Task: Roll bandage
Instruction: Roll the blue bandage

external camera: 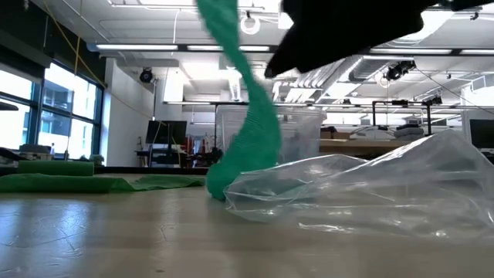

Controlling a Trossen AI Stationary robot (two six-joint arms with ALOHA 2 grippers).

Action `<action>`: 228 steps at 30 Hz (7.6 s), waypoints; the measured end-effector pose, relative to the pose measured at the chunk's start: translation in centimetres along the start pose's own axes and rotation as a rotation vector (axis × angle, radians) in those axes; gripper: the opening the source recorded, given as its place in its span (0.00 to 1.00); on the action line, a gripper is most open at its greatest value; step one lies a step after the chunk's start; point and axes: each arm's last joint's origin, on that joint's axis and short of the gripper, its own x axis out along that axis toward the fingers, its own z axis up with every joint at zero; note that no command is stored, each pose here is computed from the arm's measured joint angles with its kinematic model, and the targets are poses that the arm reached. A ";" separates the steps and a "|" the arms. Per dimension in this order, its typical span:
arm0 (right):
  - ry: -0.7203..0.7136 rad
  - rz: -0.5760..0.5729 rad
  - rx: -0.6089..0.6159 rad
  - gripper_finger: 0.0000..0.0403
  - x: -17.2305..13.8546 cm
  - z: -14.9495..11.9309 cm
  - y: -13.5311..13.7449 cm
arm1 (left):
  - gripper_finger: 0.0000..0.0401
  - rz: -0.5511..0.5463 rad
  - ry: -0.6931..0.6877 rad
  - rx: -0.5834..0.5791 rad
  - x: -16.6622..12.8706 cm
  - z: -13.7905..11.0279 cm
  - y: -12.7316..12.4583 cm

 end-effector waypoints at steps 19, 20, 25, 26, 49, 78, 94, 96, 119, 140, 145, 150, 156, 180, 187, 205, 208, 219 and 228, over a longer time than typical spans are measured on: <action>0.237 0.133 0.118 0.41 6.4 -4.1 -7.6 | 0.00 0.062 0.036 0.045 -1.4 -5.9 1.6; 0.252 0.135 0.133 0.39 6.7 -4.4 -7.7 | 0.00 0.059 0.036 0.048 -1.4 -5.9 1.7; 0.302 0.151 0.156 0.30 7.4 -5.2 -7.4 | 0.00 0.049 0.032 0.047 -1.2 -5.9 1.6; 0.306 0.152 0.156 0.27 7.4 -5.2 -7.2 | 0.00 0.052 0.034 0.042 -1.1 -5.9 1.7; -0.009 0.079 0.181 0.00 -15.0 8.4 1.7 | 0.00 -0.200 -0.007 -0.021 3.2 -7.5 1.4; -0.142 -0.592 0.524 0.00 -20.5 10.1 -5.2 | 0.00 -0.669 0.268 -0.138 1.2 -19.9 -10.6; -0.038 -0.834 0.516 0.00 -20.7 8.6 -11.2 | 0.00 -0.765 0.422 -0.057 1.4 -21.6 -10.3; -0.044 -0.831 0.524 0.00 -20.8 8.6 -11.4 | 0.02 -0.782 0.433 -0.049 1.6 -21.7 -10.3; -0.007 -0.745 0.497 0.00 -20.5 8.6 -10.4 | 0.37 -0.848 0.458 0.095 1.7 -22.3 -10.0; -0.263 -0.577 0.397 0.00 -22.4 12.3 -8.9 | 0.42 -0.886 0.393 -0.002 2.0 -21.5 -10.4; -0.265 -0.575 0.401 0.00 -22.4 12.3 -8.9 | 0.37 -0.792 0.374 -0.016 2.3 -21.4 -10.3; -0.266 -0.574 0.405 0.00 -22.4 12.3 -8.9 | 0.32 -0.729 0.327 -0.049 2.6 -21.0 -10.4; -0.271 -0.566 0.416 0.00 -22.4 12.3 -8.8 | 0.22 -0.683 0.328 -0.079 3.5 -22.4 -11.3; -0.306 -0.511 0.423 0.00 -22.4 12.6 -8.5 | 0.44 -0.676 0.359 -0.254 5.5 -24.0 -12.1; -0.307 -0.479 0.415 0.00 -22.4 12.7 -8.4 | 0.45 -0.648 0.369 -0.309 6.6 -23.8 -11.9; -0.298 -0.447 0.390 0.00 -21.8 12.9 -7.5 | 0.32 -0.855 0.289 -0.202 10.1 -22.5 -13.8; -0.298 -0.449 0.391 0.00 -21.8 12.9 -7.5 | 0.27 -0.883 0.293 -0.212 10.3 -22.4 -13.8; -0.260 -0.463 0.421 0.00 -22.3 12.2 -7.4 | 0.02 -0.893 0.287 -0.206 10.0 -22.2 -13.9; -0.136 -0.588 0.507 0.00 -23.0 10.1 -8.5 | 0.00 -0.901 0.322 -0.184 9.0 -21.6 -13.9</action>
